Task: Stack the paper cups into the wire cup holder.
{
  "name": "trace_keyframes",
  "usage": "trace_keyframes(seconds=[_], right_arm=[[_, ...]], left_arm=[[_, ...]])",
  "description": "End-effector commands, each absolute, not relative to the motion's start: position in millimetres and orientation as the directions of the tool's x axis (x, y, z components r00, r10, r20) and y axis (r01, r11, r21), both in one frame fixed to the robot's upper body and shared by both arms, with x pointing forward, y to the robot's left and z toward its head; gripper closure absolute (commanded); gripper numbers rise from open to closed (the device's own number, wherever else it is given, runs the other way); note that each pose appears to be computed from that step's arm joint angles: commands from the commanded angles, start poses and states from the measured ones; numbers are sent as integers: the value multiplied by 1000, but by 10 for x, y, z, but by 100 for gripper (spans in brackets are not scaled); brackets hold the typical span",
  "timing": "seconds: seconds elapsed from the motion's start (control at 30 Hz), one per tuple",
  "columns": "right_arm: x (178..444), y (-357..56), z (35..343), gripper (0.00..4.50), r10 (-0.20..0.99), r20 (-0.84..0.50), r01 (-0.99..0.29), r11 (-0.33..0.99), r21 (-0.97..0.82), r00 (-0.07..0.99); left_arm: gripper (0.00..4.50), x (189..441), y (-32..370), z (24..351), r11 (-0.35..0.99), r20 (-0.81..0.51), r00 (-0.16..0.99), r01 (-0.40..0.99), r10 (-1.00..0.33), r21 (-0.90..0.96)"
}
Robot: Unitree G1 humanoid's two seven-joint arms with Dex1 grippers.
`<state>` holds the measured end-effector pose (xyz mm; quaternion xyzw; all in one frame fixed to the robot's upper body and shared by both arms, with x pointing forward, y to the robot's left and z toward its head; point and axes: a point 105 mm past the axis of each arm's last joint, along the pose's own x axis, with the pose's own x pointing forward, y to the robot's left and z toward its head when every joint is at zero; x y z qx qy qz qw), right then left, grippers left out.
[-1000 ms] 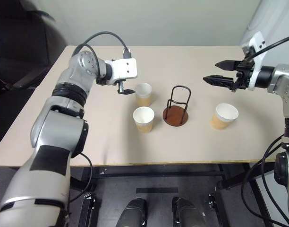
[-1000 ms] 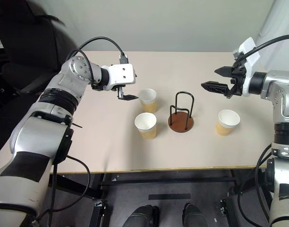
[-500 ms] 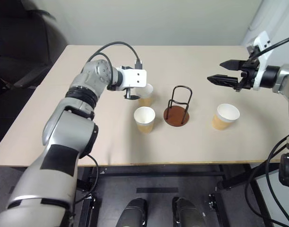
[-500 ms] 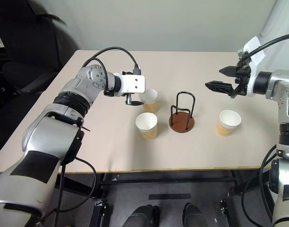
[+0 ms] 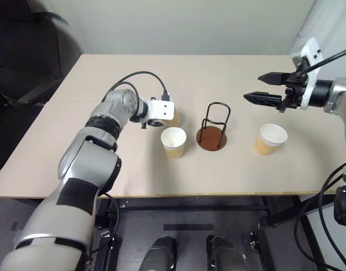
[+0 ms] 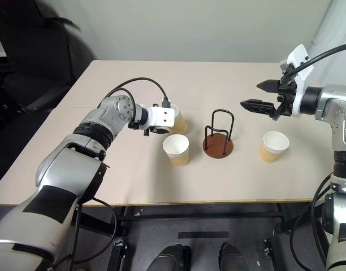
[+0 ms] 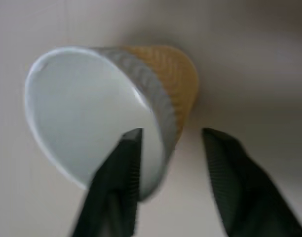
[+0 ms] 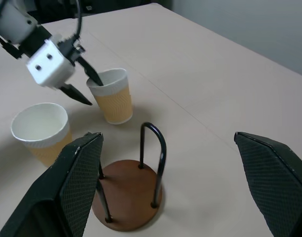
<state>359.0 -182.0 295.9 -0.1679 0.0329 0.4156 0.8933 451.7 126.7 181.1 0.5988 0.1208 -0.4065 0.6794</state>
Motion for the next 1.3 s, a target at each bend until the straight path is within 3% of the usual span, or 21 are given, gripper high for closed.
trace_keyframes(seconds=[0.03,0.07,0.1,0.67,0.83,1.07,1.3], right_arm=[[3494,-1797,3107,17,739,-175,-746,579,-330,651],[3478,-1782,3109,17,743,-180,-750,569,-337,645],[3454,-1768,3111,17,749,-186,-756,556,-345,636],[3284,-1762,3010,17,781,-287,-805,417,-422,555],[3228,-1799,2948,17,782,-345,-831,369,-416,520],[3245,-1944,2867,17,745,-417,-840,360,-406,521],[3186,-2010,3188,17,757,-376,-828,378,-415,534]], left_arm=[[393,4536,1233,1862,-39,-631,656,680,-415,733],[433,4536,1234,1855,-39,-632,655,681,-414,731],[445,4532,1231,1848,-42,-637,651,685,-414,727],[445,4395,1235,1957,-113,-735,526,776,-427,621],[445,4324,1214,2253,-173,-768,484,788,-420,591],[445,4251,1074,2791,-265,-763,510,732,-398,628],[445,4101,757,3119,-333,-759,465,701,-457,630]])
